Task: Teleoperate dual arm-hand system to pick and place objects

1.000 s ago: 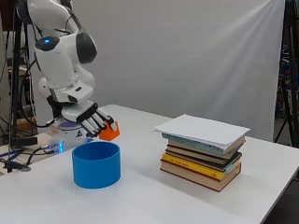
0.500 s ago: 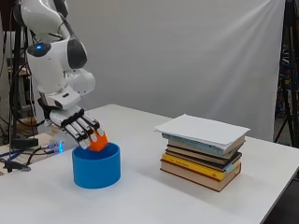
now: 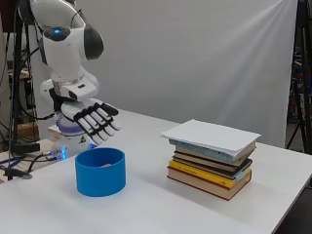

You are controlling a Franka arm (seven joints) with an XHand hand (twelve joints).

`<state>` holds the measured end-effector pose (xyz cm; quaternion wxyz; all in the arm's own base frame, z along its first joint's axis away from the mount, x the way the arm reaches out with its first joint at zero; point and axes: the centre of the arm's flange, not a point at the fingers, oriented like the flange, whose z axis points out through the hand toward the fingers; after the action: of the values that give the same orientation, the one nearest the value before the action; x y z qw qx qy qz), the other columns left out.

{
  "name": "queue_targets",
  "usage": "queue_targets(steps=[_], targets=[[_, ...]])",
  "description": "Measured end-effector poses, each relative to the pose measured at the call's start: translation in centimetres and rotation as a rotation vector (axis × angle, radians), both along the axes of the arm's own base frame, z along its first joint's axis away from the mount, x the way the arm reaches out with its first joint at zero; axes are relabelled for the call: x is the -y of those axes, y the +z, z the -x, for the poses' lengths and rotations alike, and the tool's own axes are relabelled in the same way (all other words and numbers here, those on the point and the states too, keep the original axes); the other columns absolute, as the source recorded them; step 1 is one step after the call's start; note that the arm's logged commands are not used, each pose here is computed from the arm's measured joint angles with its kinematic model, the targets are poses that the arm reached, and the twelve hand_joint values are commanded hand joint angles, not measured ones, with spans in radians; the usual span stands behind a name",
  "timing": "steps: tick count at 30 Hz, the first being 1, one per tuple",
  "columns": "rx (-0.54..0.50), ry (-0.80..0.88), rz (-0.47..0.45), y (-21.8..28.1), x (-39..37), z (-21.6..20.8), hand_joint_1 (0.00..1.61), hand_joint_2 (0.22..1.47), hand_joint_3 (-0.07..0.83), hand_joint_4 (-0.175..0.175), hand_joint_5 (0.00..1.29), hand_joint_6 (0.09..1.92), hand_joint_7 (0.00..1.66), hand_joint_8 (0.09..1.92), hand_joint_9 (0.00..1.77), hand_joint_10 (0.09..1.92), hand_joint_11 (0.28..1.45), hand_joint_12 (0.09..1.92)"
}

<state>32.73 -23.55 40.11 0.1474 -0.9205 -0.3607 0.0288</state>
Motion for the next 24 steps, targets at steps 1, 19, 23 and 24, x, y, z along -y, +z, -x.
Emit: queue_targets(steps=[1,19,23,24], targets=[[0.021,0.0,0.015,1.1,0.0,-0.3,0.07,0.94,-0.006,0.019,0.25,0.09,0.33,0.09,0.41,0.09,0.44,0.09],[0.147,0.142,0.085,23.5,-9.1,0.0,0.12,0.89,-0.004,0.037,0.23,0.09,0.29,0.09,0.43,0.09,0.42,0.09],[0.167,0.166,0.113,24.2,-10.6,0.0,0.13,0.89,-0.001,0.042,0.23,0.09,0.29,0.09,0.42,0.09,0.41,0.09],[0.166,0.166,0.116,24.2,-10.8,-0.2,0.13,0.9,0.0,0.041,0.23,0.09,0.29,0.09,0.42,0.09,0.41,0.09]])
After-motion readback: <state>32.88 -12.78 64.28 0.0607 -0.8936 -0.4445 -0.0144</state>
